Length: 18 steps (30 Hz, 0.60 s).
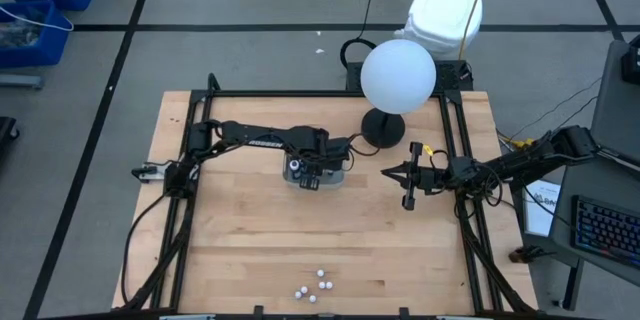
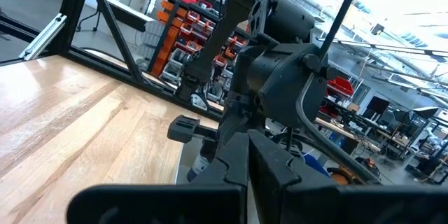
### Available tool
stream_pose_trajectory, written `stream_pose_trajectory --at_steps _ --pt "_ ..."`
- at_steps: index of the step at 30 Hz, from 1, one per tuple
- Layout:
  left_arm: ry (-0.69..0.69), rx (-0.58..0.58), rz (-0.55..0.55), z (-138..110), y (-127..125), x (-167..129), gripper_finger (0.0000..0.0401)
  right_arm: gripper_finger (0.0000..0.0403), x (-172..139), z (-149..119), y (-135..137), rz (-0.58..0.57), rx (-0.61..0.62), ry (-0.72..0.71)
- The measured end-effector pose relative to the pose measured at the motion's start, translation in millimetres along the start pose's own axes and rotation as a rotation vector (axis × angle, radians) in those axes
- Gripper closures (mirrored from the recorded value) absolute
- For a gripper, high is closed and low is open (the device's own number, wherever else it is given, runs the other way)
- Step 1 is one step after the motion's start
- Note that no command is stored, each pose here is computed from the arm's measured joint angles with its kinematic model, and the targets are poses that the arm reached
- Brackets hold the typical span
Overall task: Pick & Place food coloring
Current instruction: Put the small purple food coloring bottle into the gray bin
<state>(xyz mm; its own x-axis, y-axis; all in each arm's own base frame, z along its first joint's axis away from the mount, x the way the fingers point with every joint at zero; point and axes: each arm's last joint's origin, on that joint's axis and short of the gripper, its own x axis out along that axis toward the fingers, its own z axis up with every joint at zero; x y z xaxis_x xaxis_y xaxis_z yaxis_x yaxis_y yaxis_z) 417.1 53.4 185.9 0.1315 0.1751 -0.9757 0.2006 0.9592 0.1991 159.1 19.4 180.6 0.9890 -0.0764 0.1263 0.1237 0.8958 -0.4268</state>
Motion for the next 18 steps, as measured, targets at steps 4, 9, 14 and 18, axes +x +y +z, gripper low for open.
stream_pose_trajectory --at_steps 4,9,14,18 --pt "-0.002 -0.005 -0.01 0.0 -0.6 -0.1 0.0313 0.0403 0.0 0.0 0.0 0.0 0.0 0.0" --pt "-0.004 -0.007 -0.015 0.1 -0.6 0.0 0.0313 0.0403 0.0 0.1 -0.1 0.0 0.018 -0.001" --pt "-0.019 -0.009 -0.052 0.6 -1.5 0.0 0.0313 0.0403 0.0 0.1 -0.1 0.0 0.019 -0.002" --pt "-0.024 -0.01 -0.053 1.1 -1.4 -0.1 0.0313 0.0403 0.0 0.1 0.0 0.0 0.019 -0.002"
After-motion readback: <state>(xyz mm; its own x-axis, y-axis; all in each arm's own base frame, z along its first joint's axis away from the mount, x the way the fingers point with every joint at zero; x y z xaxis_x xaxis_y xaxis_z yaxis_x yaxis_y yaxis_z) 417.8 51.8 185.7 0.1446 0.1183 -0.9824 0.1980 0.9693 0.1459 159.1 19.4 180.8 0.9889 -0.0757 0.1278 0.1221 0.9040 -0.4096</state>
